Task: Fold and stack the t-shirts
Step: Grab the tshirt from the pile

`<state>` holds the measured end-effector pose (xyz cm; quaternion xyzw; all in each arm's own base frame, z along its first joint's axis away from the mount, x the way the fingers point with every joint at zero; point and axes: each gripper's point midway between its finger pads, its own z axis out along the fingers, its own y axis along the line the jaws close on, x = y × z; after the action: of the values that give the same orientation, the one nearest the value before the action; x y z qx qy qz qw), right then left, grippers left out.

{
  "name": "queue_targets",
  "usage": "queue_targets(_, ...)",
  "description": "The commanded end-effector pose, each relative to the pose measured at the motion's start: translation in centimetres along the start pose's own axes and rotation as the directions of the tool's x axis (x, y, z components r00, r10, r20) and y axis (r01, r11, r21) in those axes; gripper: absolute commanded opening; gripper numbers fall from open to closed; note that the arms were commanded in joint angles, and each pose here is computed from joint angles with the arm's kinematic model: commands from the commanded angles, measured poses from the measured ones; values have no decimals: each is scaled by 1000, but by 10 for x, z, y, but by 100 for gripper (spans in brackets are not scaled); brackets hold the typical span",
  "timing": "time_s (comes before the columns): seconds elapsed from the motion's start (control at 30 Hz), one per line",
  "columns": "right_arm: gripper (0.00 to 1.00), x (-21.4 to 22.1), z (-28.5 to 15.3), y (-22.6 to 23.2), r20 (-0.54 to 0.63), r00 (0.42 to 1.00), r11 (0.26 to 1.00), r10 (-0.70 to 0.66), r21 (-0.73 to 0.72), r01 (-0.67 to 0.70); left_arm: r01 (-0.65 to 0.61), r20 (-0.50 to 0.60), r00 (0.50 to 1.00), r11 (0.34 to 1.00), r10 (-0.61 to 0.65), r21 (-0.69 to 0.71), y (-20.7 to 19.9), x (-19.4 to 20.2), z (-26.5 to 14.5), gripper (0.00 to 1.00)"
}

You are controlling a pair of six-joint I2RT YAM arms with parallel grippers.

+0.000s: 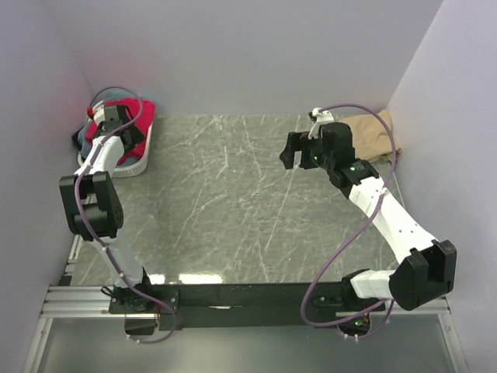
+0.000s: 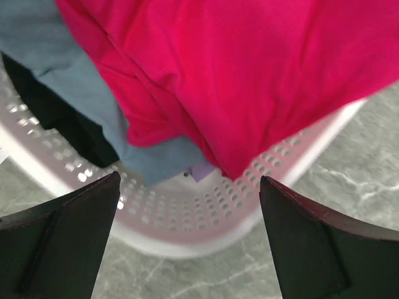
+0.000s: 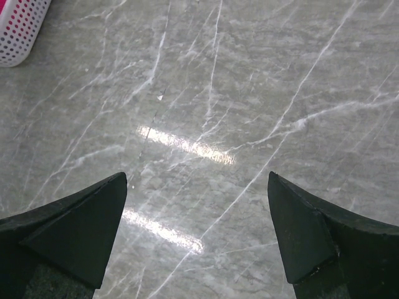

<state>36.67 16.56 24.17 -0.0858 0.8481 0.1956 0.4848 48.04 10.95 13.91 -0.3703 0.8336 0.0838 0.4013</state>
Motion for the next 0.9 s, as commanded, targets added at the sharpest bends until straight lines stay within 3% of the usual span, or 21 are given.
queue_targets(0.0,100,-12,-6,2,66,998,1000,-17,-2,17,43,24,999,997,-45,61,-20,-26,13,99)
queue_targets(0.2,100,-2,6,5,28,1000,999,-9,-32,10,56,2,998,997,-57,44,-17,-26,49,98)
queue_targets(0.37,100,8,17,3,-24,1000,1000,-12,-29,11,62,-20,998,998,-61,31,-13,-14,68,80)
queue_targets(0.43,100,11,21,3,-38,999,999,-12,-30,11,68,-23,997,997,-67,27,-13,-11,73,63)
queue_targets(0.47,100,10,21,3,-35,999,999,-13,-31,11,71,-23,997,997,-70,37,-15,-11,74,42)
queue_targets(0.53,100,12,24,4,-42,999,999,-14,-42,13,78,-21,997,996,-77,46,-16,-13,76,24)
queue_targets(0.57,100,13,24,4,-44,999,999,-12,-43,10,83,-13,997,995,-82,53,-19,-17,76,2)
queue_targets(0.73,100,16,24,6,-50,999,998,-9,-57,6,90,4,996,993,-91,79,-28,-32,71,1)
queue_targets(0.87,100,17,23,9,-44,999,997,-8,-73,5,52,71,995,977,-68,207,-58,-63,23,1)
